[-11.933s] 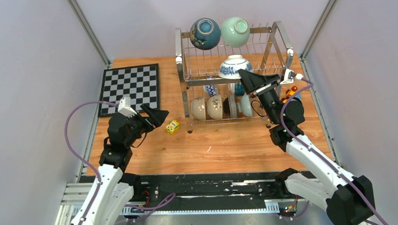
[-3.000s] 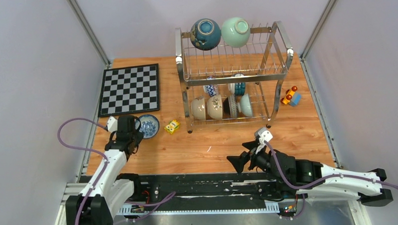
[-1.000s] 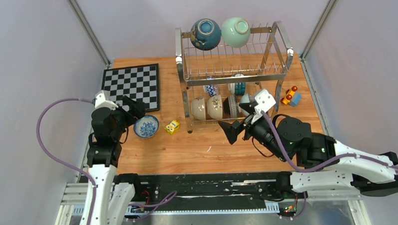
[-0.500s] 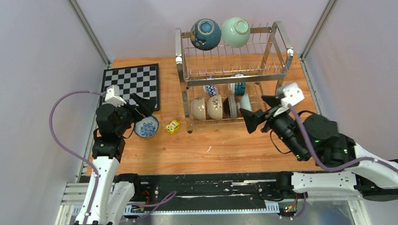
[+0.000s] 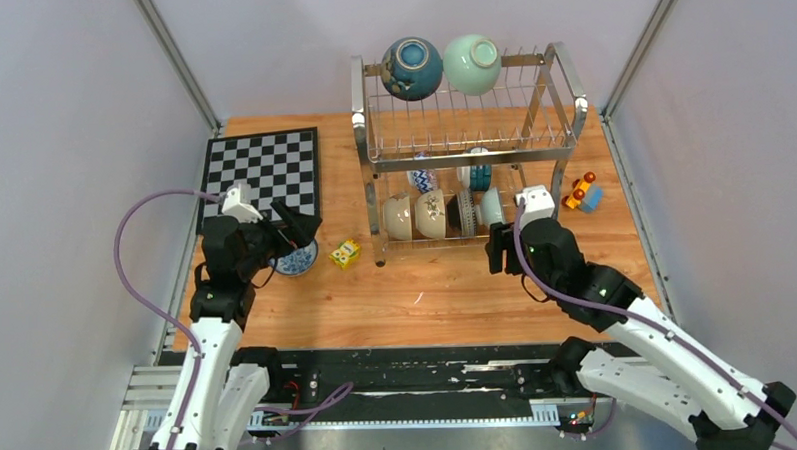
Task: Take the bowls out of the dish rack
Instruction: Pick up the bowl from the dish rack.
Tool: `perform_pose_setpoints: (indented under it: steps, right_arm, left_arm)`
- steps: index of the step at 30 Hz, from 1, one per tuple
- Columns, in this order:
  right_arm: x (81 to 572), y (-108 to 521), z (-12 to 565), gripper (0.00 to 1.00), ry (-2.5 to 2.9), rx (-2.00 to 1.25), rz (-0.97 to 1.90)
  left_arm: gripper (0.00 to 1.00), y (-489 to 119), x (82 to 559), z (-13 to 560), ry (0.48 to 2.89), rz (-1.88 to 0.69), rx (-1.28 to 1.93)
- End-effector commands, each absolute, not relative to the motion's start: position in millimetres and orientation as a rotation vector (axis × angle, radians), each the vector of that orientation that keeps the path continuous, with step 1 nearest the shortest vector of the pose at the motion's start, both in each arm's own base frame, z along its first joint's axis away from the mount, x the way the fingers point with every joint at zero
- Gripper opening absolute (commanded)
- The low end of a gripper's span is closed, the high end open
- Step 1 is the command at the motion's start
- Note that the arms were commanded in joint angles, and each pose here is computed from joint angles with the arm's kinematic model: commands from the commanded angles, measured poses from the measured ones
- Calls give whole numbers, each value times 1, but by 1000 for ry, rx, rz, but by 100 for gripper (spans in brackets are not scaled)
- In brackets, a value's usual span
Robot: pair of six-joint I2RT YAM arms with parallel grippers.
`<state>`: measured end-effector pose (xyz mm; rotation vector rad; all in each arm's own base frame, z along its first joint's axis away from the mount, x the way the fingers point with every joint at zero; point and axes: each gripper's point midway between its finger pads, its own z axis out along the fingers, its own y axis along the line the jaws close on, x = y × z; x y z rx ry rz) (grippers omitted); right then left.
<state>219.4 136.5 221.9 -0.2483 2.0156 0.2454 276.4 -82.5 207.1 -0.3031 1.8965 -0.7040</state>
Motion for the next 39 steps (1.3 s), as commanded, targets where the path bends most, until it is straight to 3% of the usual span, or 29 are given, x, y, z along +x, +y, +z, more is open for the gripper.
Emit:
perform_pose_setpoints:
  steps: [1,11,27,39]
  right_arm:
    - [226,131,195,68,2063,-75,355]
    - [263,120,184,57,1951,111,337]
    - [311,112,180,48,1886,19,356]
    - [314,114,165,48,1831,34,469]
  left_arm:
    - [100,-86,272,202,1916,-716,-285]
    - [98,-92,268,179,1969,-758,-298]
    - [97,-98,256,168,2002,-809,-313]
    - [96,-107,263,179,1969,-897,-330]
